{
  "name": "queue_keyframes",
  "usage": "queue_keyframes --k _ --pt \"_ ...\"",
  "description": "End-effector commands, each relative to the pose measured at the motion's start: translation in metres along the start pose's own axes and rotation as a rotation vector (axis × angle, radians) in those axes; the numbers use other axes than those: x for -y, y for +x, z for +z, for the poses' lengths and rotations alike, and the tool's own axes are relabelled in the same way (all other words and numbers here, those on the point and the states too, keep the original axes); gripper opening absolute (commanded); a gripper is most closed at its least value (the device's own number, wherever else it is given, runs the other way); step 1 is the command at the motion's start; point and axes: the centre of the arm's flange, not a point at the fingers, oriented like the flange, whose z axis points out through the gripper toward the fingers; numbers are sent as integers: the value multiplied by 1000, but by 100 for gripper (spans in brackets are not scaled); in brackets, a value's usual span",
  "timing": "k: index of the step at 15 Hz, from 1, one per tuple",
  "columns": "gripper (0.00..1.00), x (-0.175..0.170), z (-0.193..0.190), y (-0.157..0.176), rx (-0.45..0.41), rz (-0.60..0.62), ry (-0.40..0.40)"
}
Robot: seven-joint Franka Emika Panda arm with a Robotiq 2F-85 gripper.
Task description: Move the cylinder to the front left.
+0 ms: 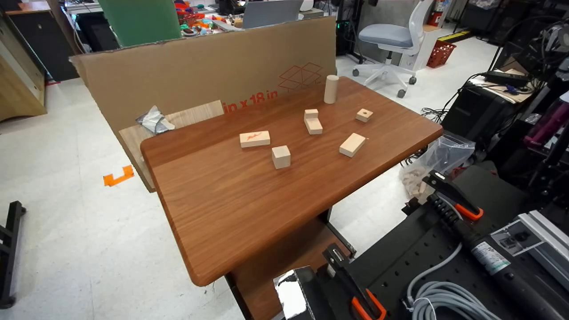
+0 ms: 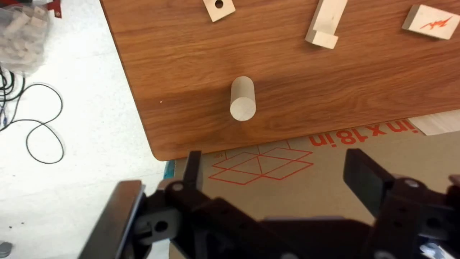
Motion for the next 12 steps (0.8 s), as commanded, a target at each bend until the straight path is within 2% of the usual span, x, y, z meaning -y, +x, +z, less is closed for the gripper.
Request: queue_keyframes --k 1,5,12 --pt "100 4 31 38 23 -11 -45" --pt "100 5 69 45 66 -26 -85" --pt "100 5 123 41 143 -51 -112"
